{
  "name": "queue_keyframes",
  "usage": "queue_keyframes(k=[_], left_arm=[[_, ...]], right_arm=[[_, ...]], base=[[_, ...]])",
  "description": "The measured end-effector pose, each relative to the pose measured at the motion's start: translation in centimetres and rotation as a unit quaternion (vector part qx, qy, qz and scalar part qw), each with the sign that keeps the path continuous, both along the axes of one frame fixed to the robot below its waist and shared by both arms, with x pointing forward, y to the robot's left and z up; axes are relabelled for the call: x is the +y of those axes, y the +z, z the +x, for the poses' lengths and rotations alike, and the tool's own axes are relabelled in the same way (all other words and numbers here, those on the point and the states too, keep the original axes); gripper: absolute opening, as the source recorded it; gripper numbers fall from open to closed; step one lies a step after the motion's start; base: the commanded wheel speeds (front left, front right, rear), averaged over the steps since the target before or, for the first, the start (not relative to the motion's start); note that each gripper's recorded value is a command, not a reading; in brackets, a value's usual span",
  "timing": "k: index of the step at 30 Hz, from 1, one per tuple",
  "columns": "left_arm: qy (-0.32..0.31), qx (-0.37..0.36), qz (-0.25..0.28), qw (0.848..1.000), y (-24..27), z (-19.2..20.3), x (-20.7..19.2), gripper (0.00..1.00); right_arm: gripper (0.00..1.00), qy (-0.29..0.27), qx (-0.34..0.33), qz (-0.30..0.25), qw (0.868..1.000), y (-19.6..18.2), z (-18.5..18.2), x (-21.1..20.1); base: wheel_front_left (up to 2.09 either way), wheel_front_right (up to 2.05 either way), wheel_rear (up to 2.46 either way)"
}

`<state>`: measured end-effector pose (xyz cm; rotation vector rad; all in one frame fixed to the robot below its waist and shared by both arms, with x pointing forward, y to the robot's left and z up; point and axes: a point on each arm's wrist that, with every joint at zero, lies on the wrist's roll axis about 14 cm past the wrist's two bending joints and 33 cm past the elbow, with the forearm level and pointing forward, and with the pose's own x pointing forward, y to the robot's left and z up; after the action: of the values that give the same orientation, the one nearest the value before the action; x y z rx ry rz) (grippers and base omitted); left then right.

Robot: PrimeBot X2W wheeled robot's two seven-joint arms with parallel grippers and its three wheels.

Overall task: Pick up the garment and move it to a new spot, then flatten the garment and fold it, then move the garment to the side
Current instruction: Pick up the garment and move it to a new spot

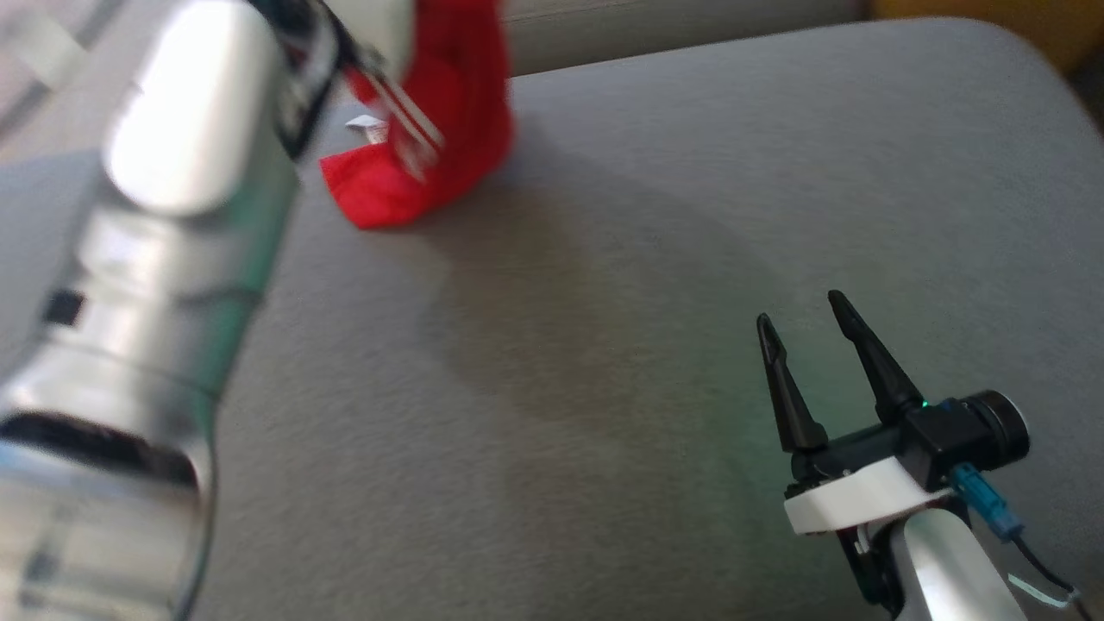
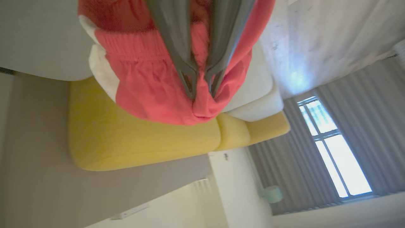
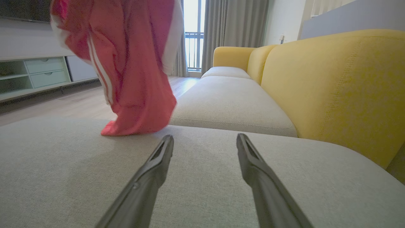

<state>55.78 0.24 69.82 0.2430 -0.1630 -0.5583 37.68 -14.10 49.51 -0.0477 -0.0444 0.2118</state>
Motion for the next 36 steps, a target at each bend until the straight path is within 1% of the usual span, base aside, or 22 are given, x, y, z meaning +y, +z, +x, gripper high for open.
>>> queue_keyframes(k=[3, 5, 6, 8, 9, 10, 14, 18, 19, 20, 21, 25, 29, 32, 36], left_arm=[[-0.073, 0.037, 0.001, 0.997, -2.9, -2.1, -5.3, 0.00], [-0.118, 0.064, 0.007, 0.991, -5.3, -3.8, -8.5, 0.00], [-0.118, 0.064, 0.007, 0.991, -5.3, -3.8, -8.5, 0.00], [-0.159, 0.092, 0.010, 0.983, -7.9, -5.6, -11.3, 0.00], [-0.191, 0.128, 0.014, 0.973, -10.9, -7.1, -13.5, 0.00], [-0.204, 0.148, 0.015, 0.968, -12.5, -7.9, -14.4, 0.00], [-0.230, 0.233, 0.012, 0.945, -19.4, -10.5, -16.1, 0.00], [-0.231, 0.273, 0.003, 0.934, -23.8, -11.9, -16.4, 0.00], [-0.228, 0.280, -0.005, 0.932, -24.2, -12.0, -16.4, 0.20], [-0.225, 0.285, -0.010, 0.932, -24.6, -12.1, -16.3, 0.94], [-0.222, 0.284, -0.013, 0.933, -24.6, -12.2, -16.2, 1.00], [-0.201, 0.244, -0.046, 0.947, -22.0, -11.8, -15.9, 1.00], [-0.163, 0.215, -0.077, 0.960, -20.3, -11.9, -14.5, 1.00], [-0.123, 0.206, -0.086, 0.967, -20.3, -11.8, -12.5, 1.00], [-0.054, 0.207, -0.070, 0.974, -21.5, -10.4, -8.1, 1.00]], right_arm=[[1.00, -0.033, -0.004, -0.001, 0.999, 0.4, -0.9, -2.0], [1.00, -0.052, -0.003, -0.001, 0.999, 0.4, -1.4, -3.2], [1.00, -0.052, -0.003, -0.001, 0.999, 0.4, -1.4, -3.2], [1.00, -0.069, 0.001, 0.000, 0.998, 0.2, -1.9, -4.1], [1.00, -0.081, 0.008, 0.000, 0.997, -0.2, -2.1, -4.8], [1.00, -0.085, 0.013, 0.001, 0.996, -0.4, -2.2, -5.0], [1.00, -0.103, 0.032, 0.005, 0.994, -1.5, -2.3, -5.9], [1.00, -0.115, 0.049, 0.011, 0.992, -2.5, -2.3, -6.4], [1.00, -0.116, 0.051, 0.011, 0.992, -2.7, -2.2, -6.5], [1.00, -0.116, 0.052, 0.011, 0.992, -2.8, -2.2, -6.5], [1.00, -0.115, 0.051, 0.011, 0.992, -2.7, -2.2, -6.5], [1.00, -0.108, 0.040, 0.014, 0.993, -2.0, -2.2, -6.0], [1.00, -0.100, 0.027, 0.017, 0.995, -1.3, -2.4, -5.5], [1.00, -0.091, 0.023, 0.015, 0.996, -1.1, -2.5, -4.9], [1.00, -0.068, 0.026, 0.016, 0.997, -1.4, -2.5, -3.5]], base=[[0.00, 0.00, 0.00], [0.00, 0.00, 0.00], [0.00, 0.00, 0.00], [0.00, 0.00, 0.00], [0.00, 0.00, 0.00], [0.00, 0.00, 0.00], [0.00, 0.00, 0.00], [0.00, 0.00, 0.00], [0.00, 0.00, 0.00], [0.00, 0.00, 0.00], [0.00, 0.00, 0.00], [0.00, 0.00, 0.00], [0.00, 0.00, 0.00], [0.00, 0.00, 0.00], [0.00, 0.00, 0.00]])
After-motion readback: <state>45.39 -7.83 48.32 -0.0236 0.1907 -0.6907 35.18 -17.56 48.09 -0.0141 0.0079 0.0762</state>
